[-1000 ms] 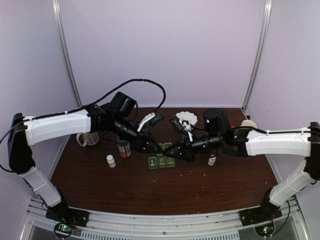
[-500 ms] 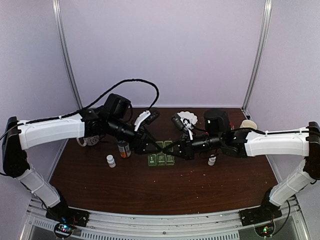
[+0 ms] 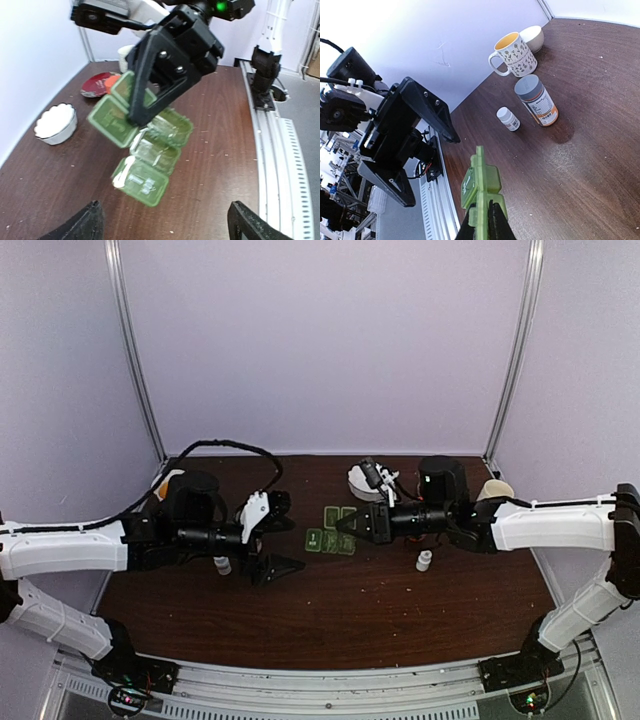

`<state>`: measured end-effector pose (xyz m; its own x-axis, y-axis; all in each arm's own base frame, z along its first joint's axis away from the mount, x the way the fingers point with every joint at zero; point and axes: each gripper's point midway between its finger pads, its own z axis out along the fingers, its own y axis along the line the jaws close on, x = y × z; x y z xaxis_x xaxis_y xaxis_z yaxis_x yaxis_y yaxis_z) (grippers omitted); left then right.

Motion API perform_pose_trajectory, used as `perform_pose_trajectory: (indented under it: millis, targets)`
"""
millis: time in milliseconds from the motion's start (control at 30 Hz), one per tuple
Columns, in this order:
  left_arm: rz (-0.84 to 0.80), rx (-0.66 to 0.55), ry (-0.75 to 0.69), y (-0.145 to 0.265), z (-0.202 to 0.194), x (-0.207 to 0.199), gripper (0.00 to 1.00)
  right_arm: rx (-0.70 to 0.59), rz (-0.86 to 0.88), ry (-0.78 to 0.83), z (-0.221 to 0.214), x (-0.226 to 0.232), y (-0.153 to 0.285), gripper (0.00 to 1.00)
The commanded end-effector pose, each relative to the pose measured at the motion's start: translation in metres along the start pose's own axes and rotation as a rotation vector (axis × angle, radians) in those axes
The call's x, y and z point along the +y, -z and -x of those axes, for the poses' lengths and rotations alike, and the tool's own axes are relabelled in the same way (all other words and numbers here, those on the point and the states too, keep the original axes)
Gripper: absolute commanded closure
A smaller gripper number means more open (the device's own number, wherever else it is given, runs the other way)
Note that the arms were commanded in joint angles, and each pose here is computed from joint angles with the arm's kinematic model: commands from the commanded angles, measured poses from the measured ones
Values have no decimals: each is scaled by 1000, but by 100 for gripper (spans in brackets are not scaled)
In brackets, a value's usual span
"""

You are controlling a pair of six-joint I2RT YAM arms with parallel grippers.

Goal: Sort the pills into containers
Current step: Open the lid of the pill container.

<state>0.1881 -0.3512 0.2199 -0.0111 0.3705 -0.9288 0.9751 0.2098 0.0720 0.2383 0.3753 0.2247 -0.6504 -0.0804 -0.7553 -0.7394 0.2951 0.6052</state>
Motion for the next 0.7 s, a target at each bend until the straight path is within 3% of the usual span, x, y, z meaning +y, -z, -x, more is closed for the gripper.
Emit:
perform_pose_trajectory:
  millis: [0, 133, 367, 567, 667]
  targets:
    - [186, -243, -79, 20, 44, 26, 7, -122, 34, -55, 24, 12, 11, 100]
    - [241, -349, 10, 32, 57, 39, 2, -228, 108, -72, 43, 31, 26, 100]
    - [116, -539, 65, 47, 95, 24, 2, -411, 266, -66, 76, 70, 58, 100]
    - [-89, -715, -52, 68, 135, -10, 2, -505, 382, -52, 98, 99, 79, 100]
    - [-148, -734, -49, 66, 148, -13, 2, -512, 408, -46, 102, 107, 81, 100]
